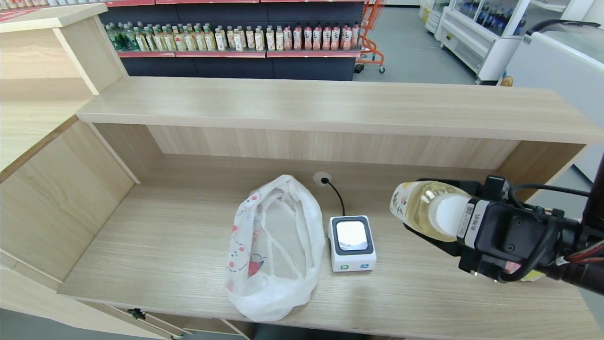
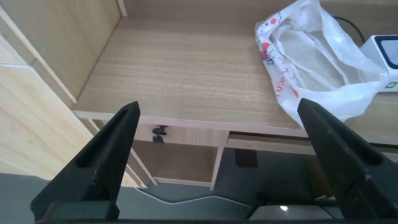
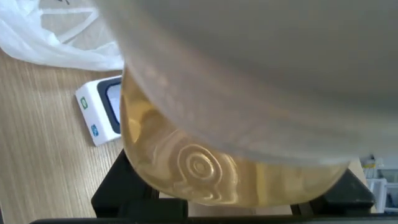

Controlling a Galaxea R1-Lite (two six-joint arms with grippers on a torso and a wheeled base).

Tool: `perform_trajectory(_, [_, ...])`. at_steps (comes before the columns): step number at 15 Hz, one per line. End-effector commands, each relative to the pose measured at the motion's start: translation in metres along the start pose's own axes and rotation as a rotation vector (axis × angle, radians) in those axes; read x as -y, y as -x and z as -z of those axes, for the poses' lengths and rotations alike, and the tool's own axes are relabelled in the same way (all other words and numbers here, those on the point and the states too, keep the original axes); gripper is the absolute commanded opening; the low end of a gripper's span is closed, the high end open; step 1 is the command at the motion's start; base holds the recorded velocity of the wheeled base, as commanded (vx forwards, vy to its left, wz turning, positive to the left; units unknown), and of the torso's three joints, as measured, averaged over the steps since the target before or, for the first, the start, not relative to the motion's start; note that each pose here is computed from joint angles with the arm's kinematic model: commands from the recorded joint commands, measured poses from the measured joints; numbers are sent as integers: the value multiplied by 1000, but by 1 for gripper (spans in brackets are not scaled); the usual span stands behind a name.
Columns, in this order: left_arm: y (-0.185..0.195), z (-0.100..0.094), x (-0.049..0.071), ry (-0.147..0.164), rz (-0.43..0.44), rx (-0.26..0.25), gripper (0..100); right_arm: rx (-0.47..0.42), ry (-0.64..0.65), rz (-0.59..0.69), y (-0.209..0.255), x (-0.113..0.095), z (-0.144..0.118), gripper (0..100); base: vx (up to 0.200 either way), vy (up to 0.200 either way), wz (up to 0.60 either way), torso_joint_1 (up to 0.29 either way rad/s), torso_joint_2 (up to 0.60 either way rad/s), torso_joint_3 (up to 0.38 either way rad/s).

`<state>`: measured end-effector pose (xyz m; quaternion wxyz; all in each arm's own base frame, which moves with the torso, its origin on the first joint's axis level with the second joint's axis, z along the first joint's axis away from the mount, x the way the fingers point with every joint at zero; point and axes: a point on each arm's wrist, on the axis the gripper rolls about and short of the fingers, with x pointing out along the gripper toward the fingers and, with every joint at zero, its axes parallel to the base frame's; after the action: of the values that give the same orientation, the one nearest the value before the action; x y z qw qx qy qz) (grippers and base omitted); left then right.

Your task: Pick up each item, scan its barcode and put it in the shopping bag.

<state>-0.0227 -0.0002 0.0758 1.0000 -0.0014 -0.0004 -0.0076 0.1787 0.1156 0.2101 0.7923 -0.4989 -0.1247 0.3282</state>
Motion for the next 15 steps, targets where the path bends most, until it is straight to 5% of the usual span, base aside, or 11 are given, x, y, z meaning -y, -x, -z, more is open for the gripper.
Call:
perform_trajectory(1, [0,0,0,0,0,1,100,-22,4,-30,-9,-2,12,0,0,200,0,-2,2,2])
perform_trajectory(5, [0,0,0,-1,0,1,100,-7,80,-41,-16,5,45,0,0,200,0,1,2,0])
perform_trajectory(15, [0,0,0,-3,0,1,100,35,143,-132,-32,-14,82,0,0,0,0,0,0,0])
